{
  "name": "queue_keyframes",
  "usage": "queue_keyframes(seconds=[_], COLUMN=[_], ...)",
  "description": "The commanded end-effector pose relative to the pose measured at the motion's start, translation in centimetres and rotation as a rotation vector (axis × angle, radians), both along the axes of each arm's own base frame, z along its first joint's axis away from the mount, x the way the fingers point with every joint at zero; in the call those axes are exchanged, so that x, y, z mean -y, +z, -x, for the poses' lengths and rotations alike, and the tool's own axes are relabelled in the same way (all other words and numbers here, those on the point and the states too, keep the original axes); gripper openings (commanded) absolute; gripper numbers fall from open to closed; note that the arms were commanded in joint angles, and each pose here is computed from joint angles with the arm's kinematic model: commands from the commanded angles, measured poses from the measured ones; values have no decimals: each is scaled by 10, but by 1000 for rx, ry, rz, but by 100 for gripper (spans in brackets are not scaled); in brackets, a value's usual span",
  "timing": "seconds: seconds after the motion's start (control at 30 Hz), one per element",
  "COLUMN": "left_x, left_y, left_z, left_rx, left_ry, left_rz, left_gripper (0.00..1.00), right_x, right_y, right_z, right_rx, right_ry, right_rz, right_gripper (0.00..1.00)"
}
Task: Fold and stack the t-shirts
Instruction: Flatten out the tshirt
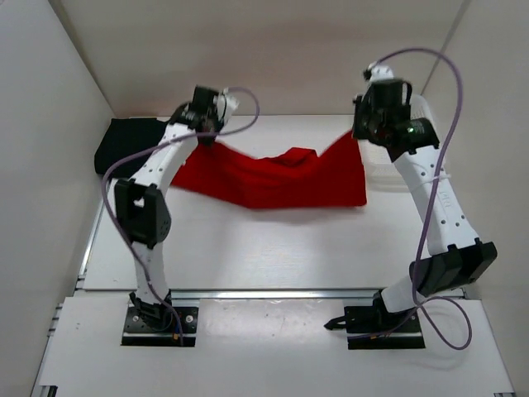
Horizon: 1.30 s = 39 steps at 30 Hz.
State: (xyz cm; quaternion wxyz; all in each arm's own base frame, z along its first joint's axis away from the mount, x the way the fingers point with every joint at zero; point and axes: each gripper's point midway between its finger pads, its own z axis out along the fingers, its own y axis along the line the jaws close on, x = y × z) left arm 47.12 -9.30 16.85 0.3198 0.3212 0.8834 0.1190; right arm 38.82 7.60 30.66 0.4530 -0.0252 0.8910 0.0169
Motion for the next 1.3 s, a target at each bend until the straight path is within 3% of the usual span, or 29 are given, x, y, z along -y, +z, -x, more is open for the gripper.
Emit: queue_keyframes(seconds=[0.0,0.07,0.13,0.2,0.33,0.43,0.53,0.67,0.77,0.87,0.97,1.0,1.13,1.2,1.27], left_x=[21,17,7,-2,8,2,-12,-27,-41,-45,-46,-47,-53,-55,-54], left_y=[195,235,241,205,136,39,-31,-91,-133,-142,-121,-108,-88,-99,-113], left_z=[-69,-75,-72,-50,6,51,100,145,176,191,191,189,198,220,243], left_rx=[446,562,589,544,430,166,-7,-163,-292,-338,-300,-275,-259,-340,-433], left_ry=[25,46,79,71,-40,-49,-58,-65,-35,-13,59,105,251,338,393], left_rz=[152,147,176,181,136,129,74,18,-23,-23,34,66,177,247,286], left_gripper=[0,0,0,0,0,0,0,0,8,28,64,99,99,95,81], right_x=[25,31,40,41,30,18,0,-12,-20,-23,-22,-23,-30,-34,-38], right_y=[100,128,125,123,49,-1,-59,-128,-156,-169,-168,-167,-167,-169,-168], right_z=[-18,-5,7,37,73,107,139,166,176,179,176,176,173,174,175], right_rx=[269,339,342,361,222,91,-72,-235,-285,-312,-305,-307,-310,-326,-338], right_ry=[-78,-98,-130,-128,-106,-77,-37,-6,9,21,23,33,63,73,84], right_rz=[-24,-17,9,-6,-28,-81,-111,-175,-212,-221,-218,-214,-231,-240,-238], right_gripper=[0,1,0,0,0,0,0,0,0,0,0,0,0,0,1])
